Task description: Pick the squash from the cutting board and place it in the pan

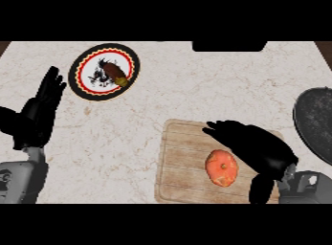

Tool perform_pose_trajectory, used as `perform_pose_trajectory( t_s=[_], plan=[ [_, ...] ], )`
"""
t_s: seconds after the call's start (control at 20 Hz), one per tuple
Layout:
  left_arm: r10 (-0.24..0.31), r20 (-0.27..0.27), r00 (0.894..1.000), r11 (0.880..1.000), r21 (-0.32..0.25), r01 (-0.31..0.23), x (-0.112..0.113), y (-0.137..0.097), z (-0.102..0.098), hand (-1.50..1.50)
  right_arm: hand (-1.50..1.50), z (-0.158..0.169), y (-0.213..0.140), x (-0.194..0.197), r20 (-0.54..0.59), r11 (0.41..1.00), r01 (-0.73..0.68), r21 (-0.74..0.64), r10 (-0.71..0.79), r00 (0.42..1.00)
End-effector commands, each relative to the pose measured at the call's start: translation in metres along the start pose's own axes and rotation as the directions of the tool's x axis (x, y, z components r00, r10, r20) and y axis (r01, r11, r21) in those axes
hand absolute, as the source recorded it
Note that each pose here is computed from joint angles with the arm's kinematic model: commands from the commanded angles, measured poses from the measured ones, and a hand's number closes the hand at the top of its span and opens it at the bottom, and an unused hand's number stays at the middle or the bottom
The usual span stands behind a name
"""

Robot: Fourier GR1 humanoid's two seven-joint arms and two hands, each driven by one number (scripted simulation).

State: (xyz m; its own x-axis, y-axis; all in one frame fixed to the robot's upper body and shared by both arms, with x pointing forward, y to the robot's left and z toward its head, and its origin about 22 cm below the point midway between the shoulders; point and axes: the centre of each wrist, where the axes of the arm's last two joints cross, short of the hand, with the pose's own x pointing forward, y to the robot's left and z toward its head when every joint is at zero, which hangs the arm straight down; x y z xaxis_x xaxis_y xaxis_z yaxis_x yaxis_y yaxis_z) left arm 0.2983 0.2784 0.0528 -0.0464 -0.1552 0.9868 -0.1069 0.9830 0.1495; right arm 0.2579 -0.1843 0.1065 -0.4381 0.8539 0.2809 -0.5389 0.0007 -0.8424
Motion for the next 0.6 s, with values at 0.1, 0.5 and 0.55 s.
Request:
perform_pose_trajectory(
  t_s=[0.1,0.5,0.55],
  plan=[
    [0.003,-0.014,1.000,1.000,-0.013,-0.003,-0.001,-0.006,-0.006,0.00,-1.50,-0.025,0.003,0.014,0.006,1.000,0.002,0.029,-0.002,1.000],
    [-0.026,-0.008,1.000,1.000,0.001,0.026,-0.001,0.011,-0.008,0.00,-1.50,-0.029,0.028,0.005,-0.051,0.997,-0.054,0.060,0.057,0.997],
    [-0.003,0.005,1.000,1.000,-0.026,0.003,-0.002,0.015,-0.007,0.00,-1.50,-0.028,0.033,0.006,-0.038,0.996,-0.047,0.081,0.050,0.998]
  ],
)
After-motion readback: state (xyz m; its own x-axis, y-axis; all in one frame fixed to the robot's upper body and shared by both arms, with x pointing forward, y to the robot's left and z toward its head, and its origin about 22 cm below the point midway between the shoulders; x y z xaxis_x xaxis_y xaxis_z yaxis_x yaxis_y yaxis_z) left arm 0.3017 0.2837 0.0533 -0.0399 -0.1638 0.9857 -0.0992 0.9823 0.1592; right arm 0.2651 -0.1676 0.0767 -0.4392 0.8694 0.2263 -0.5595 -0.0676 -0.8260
